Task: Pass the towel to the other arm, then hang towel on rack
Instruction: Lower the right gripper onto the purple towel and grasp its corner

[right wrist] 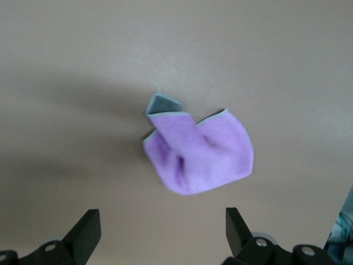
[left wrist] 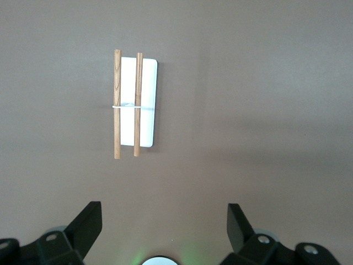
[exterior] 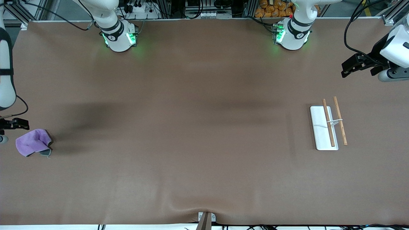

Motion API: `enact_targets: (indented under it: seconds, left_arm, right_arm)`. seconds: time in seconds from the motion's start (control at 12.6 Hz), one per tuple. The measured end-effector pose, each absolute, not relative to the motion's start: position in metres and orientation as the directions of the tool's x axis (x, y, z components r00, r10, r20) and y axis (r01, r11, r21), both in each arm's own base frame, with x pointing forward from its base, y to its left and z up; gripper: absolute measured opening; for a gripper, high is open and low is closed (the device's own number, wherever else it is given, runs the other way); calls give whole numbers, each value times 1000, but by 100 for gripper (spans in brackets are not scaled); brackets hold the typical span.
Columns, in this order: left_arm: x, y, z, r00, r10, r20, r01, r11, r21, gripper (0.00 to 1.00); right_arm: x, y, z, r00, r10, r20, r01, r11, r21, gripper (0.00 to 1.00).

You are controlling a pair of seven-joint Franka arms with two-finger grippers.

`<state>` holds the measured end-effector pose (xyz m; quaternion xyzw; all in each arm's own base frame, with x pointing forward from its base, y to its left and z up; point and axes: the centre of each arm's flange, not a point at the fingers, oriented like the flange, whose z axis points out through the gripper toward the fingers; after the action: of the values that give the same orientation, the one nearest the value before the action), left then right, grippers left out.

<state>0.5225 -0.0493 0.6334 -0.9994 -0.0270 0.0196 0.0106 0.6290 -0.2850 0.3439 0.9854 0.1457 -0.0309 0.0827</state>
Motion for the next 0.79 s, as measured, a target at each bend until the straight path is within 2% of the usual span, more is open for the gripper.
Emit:
enact_targets:
  seconds: [0.4,0.79]
  left_arm:
    - [524,-50,631,998,54,-43,53,-998,-23,100]
    - [524,-50,630,998,53,-44,52,-998,-22,100]
  right_arm:
    - [637,-301,306,955,298,-3,292,-934,207,100]
    - [602,-320,250,930,339,145,285,-911,298,100]
